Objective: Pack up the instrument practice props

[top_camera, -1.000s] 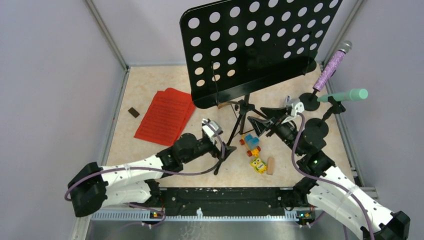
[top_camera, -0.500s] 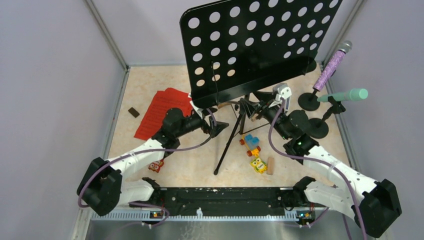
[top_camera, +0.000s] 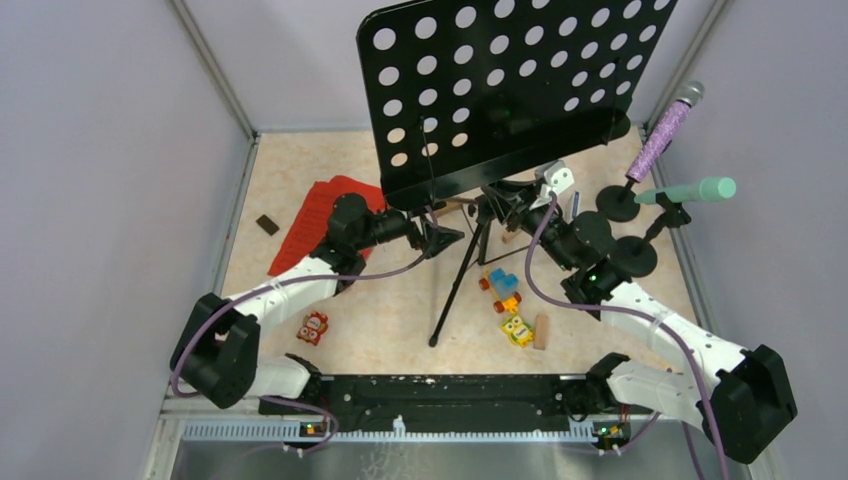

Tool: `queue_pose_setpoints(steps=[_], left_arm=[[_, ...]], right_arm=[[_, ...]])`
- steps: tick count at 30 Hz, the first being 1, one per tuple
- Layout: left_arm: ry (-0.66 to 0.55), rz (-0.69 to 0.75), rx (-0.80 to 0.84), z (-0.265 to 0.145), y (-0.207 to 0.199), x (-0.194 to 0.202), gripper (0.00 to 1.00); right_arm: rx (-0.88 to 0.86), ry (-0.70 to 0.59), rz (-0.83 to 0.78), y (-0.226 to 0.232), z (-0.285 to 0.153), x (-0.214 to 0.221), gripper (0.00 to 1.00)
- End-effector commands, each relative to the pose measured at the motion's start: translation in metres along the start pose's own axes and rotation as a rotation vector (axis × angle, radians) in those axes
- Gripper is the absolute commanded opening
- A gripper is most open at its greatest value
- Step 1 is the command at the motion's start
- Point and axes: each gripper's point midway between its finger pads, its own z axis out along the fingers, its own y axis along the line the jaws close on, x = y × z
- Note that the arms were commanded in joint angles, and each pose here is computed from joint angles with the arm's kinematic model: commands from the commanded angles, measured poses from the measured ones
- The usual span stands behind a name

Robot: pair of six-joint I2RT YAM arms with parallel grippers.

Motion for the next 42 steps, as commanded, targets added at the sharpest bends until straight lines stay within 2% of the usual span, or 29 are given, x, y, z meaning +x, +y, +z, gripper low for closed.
queue_pose_setpoints(steps=[1, 7, 11, 16, 23, 30, 37, 39, 42], left_arm=[[-0.076, -0.048, 0.030, 0.006, 0.006, -0.038, 0.99], [-0.048, -0.229, 0.060, 0.015, 0.006, -0.039, 0.99], [-0.011, -0.298, 0.136, 0.023, 0.000, -0.033, 0.98], [0.020, -0.391, 0.192, 0.027, -0.006, -0.025, 0.90], [-0.017, -0.415, 0.163, 0.025, -0.003, -0.024, 0.76], [-0.044, -0.392, 0.150, 0.028, -0.007, -0.034, 0.72], [-0.032, -0.368, 0.130, 0.035, -0.023, -0.028, 0.63], [-0.032, -0.365, 0.133, 0.036, -0.027, -0.027, 0.55], [-0.026, -0.374, 0.134, 0.037, -0.028, -0.025, 0.35]], right_arm=[[-0.083, -0.049, 0.007, 0.014, -0.001, -0.021, 0.00], [-0.174, -0.021, 0.014, 0.031, -0.012, -0.011, 0.00], [-0.206, -0.020, 0.030, 0.037, -0.017, -0.014, 0.00], [-0.207, -0.025, 0.038, 0.038, -0.020, -0.017, 0.00], [-0.199, -0.003, 0.040, 0.037, -0.022, -0.013, 0.00], [-0.182, -0.002, 0.052, 0.034, -0.024, -0.010, 0.00], [-0.177, 0.008, 0.056, 0.034, -0.026, -0.003, 0.00], [-0.176, 0.004, 0.059, 0.034, -0.026, -0.004, 0.00], [-0.173, 0.005, 0.059, 0.033, -0.027, -0.004, 0.00]])
